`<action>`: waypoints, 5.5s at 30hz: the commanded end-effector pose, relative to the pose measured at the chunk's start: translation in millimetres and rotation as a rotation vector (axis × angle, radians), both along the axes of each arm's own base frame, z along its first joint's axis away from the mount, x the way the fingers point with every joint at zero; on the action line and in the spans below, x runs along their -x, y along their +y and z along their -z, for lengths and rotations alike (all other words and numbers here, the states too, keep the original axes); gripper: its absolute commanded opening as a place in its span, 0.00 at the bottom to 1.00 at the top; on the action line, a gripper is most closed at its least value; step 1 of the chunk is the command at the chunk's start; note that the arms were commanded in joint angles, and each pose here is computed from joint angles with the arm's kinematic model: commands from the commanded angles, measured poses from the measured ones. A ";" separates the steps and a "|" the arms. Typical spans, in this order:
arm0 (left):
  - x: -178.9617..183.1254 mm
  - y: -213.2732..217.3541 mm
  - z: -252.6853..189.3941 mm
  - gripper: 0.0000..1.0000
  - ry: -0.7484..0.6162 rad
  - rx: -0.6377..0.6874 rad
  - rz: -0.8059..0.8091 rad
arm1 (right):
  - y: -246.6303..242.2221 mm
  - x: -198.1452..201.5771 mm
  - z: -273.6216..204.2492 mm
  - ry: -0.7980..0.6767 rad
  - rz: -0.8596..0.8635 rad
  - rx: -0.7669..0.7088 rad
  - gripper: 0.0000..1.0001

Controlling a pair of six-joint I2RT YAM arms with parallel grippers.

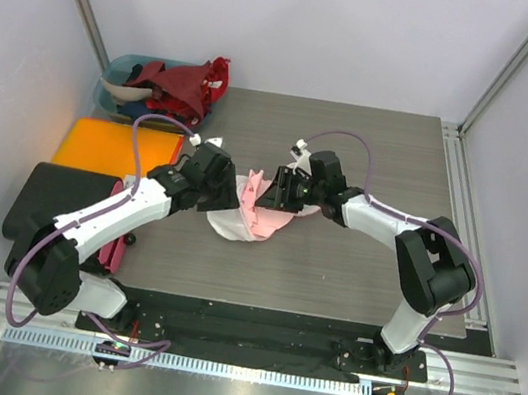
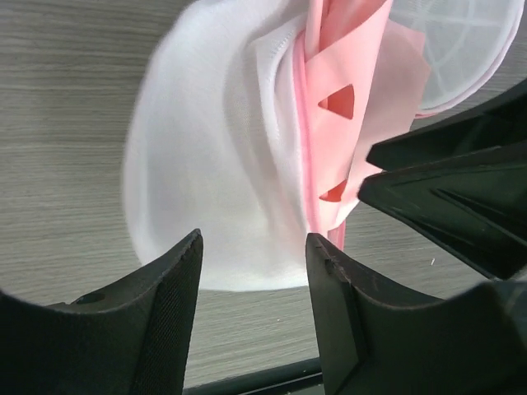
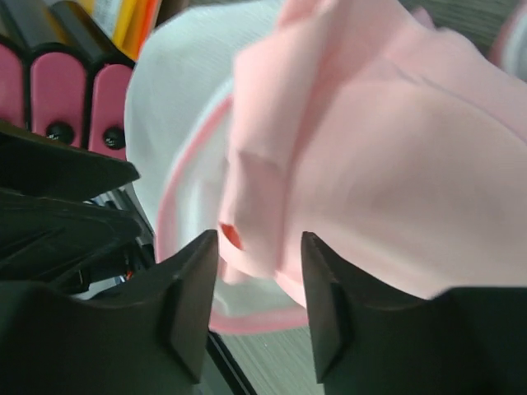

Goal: Place the bra in the laundry bag and zip it closed
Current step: Place the bra in the laundry bag, then adjust the bra in the laundry bag.

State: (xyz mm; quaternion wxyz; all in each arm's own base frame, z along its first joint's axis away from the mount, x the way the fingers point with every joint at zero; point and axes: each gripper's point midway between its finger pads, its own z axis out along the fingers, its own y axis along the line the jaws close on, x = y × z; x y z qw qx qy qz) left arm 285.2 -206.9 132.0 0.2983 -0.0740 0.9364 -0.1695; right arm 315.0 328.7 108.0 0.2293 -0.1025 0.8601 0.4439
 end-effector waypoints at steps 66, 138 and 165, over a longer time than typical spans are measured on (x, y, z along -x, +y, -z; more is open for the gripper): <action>-54.0 28.1 36.9 0.45 0.074 -0.066 -0.065 | -39.1 -36.5 25.0 -0.054 0.139 0.027 0.01; -95.3 108.1 82.2 0.16 0.073 -0.246 -0.552 | -28.0 -23.9 0.2 -0.011 0.236 -0.182 0.01; -54.5 45.2 94.4 0.34 0.135 -0.134 -0.314 | -19.2 -29.4 40.2 -0.041 0.249 0.047 0.01</action>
